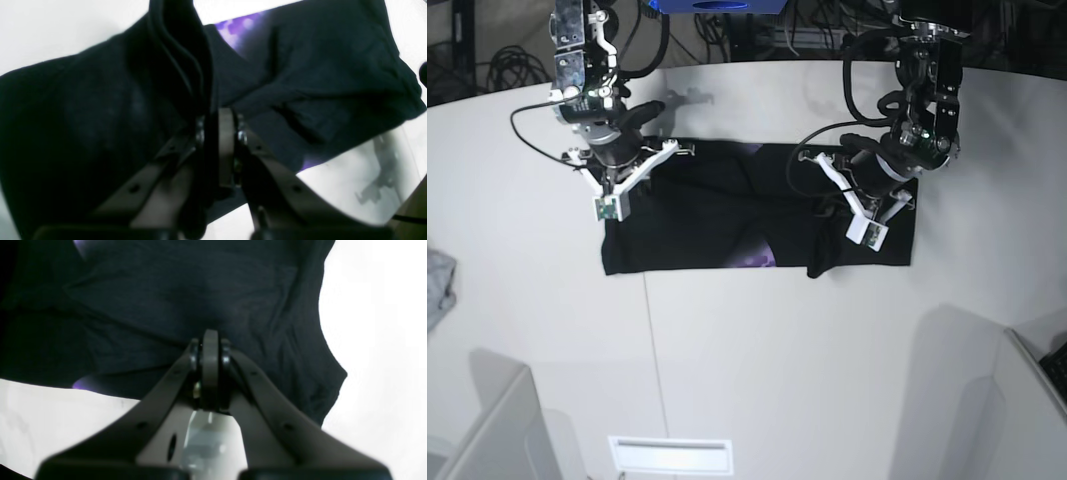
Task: Fold the T-shirt properly
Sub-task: 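Grasp the strip end with the left gripper and fold it toward the right gripper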
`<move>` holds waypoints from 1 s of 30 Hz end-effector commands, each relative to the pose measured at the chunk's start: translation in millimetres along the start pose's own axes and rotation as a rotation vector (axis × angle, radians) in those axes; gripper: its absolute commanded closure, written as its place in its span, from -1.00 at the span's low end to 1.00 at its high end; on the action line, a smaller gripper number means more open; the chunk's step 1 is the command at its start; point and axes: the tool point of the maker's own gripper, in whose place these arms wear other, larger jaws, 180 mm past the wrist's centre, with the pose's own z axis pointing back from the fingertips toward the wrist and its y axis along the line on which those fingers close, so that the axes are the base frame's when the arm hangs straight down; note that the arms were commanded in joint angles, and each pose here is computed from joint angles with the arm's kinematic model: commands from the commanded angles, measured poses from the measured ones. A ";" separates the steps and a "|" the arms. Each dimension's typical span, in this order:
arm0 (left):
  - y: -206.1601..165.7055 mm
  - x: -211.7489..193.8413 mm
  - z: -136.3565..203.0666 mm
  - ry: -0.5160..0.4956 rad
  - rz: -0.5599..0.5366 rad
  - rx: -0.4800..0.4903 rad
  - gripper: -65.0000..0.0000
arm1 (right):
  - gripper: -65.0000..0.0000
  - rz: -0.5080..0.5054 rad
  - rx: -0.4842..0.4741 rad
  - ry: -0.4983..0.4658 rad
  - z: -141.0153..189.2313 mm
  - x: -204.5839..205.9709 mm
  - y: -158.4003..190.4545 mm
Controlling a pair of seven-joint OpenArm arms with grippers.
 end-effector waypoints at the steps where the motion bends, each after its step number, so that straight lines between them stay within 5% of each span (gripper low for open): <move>1: -3.0 12.1 1.8 -0.040 -0.009 -0.014 1.00 | 1.00 0.004 0.000 -0.040 2.4 10.7 0.1; 25: -3.9 13.6 1.3 -0.048 0.003 -0.014 0.99 | 1.00 0.004 0.000 -0.040 2.4 10.7 0.1; 30: -5.8 19.9 -1.5 -0.057 -0.006 -0.021 0.39 | 1.00 0.004 0.000 -0.040 2.4 10.7 0.1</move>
